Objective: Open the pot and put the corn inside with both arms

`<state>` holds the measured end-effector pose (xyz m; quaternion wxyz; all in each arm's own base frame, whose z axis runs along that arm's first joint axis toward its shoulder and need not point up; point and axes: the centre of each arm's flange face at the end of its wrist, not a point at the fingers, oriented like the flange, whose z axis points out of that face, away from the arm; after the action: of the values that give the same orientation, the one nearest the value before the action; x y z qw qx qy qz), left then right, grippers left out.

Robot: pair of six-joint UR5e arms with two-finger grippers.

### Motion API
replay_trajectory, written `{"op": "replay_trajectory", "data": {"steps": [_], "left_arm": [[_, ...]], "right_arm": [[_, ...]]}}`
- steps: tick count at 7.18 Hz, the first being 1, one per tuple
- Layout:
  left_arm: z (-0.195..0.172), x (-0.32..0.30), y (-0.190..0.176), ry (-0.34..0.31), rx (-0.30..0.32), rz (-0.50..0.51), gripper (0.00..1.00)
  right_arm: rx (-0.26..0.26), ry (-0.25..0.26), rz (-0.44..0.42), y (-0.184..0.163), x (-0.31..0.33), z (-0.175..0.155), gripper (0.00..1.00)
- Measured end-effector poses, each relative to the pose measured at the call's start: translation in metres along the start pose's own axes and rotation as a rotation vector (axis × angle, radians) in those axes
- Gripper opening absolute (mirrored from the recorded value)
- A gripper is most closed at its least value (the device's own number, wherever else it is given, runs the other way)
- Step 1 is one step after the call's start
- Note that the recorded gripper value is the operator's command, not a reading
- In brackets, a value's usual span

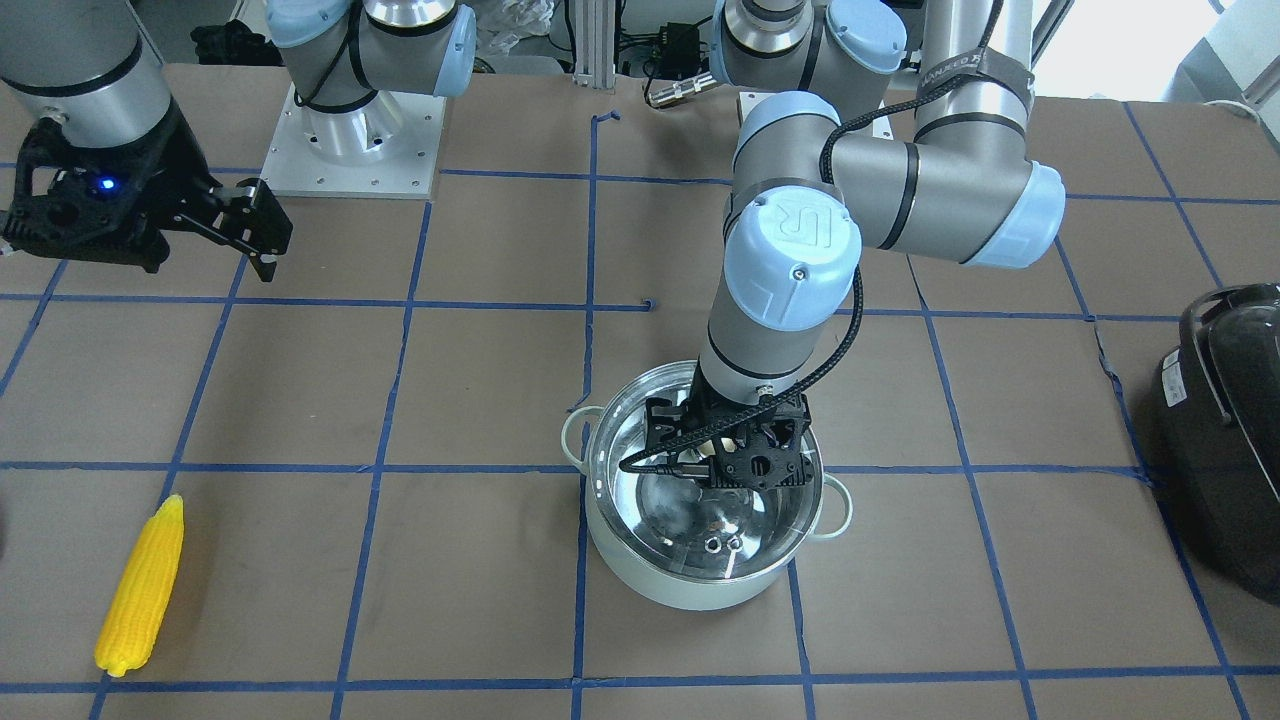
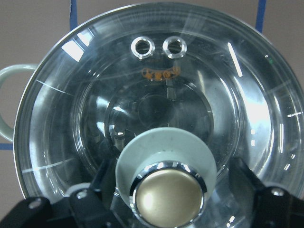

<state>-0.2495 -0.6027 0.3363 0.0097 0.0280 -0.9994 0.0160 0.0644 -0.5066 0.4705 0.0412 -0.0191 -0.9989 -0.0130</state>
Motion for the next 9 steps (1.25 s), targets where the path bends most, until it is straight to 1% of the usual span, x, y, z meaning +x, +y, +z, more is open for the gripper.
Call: {"op": "replay_trajectory", "data": {"steps": [1,2,4,6,7,8,9], "left_arm": [[0.0,0.0,0.0,0.0,-0.001,0.0,0.52],[-0.001,0.0,0.001,0.0,0.0,0.0,0.46],[-0.007,-0.002,0.002,0.004,0.004,-0.002,0.35],[-0.019,-0.006,0.002,0.005,0.012,-0.009,0.33],[-0.035,-0.016,-0.001,0.008,0.028,-0.02,0.31],[-0.053,-0.044,-0.007,0.009,0.039,-0.018,0.3],[-0.066,-0.088,-0.017,0.004,0.042,0.005,0.27]], "right_arm": [[-0.019,-0.008,0.032,-0.016,0.026,0.018,1.0],[-0.029,-0.014,0.048,-0.038,0.053,0.043,1.0],[-0.008,-0.024,0.063,-0.08,0.084,0.094,1.0],[0.033,-0.027,0.058,-0.114,0.092,0.137,1.0],[0.053,-0.021,0.041,-0.129,0.094,0.16,1.0],[0.074,-0.013,0.013,-0.142,0.096,0.183,1.0],[0.091,-0.006,-0.004,-0.152,0.097,0.202,1.0]]}}
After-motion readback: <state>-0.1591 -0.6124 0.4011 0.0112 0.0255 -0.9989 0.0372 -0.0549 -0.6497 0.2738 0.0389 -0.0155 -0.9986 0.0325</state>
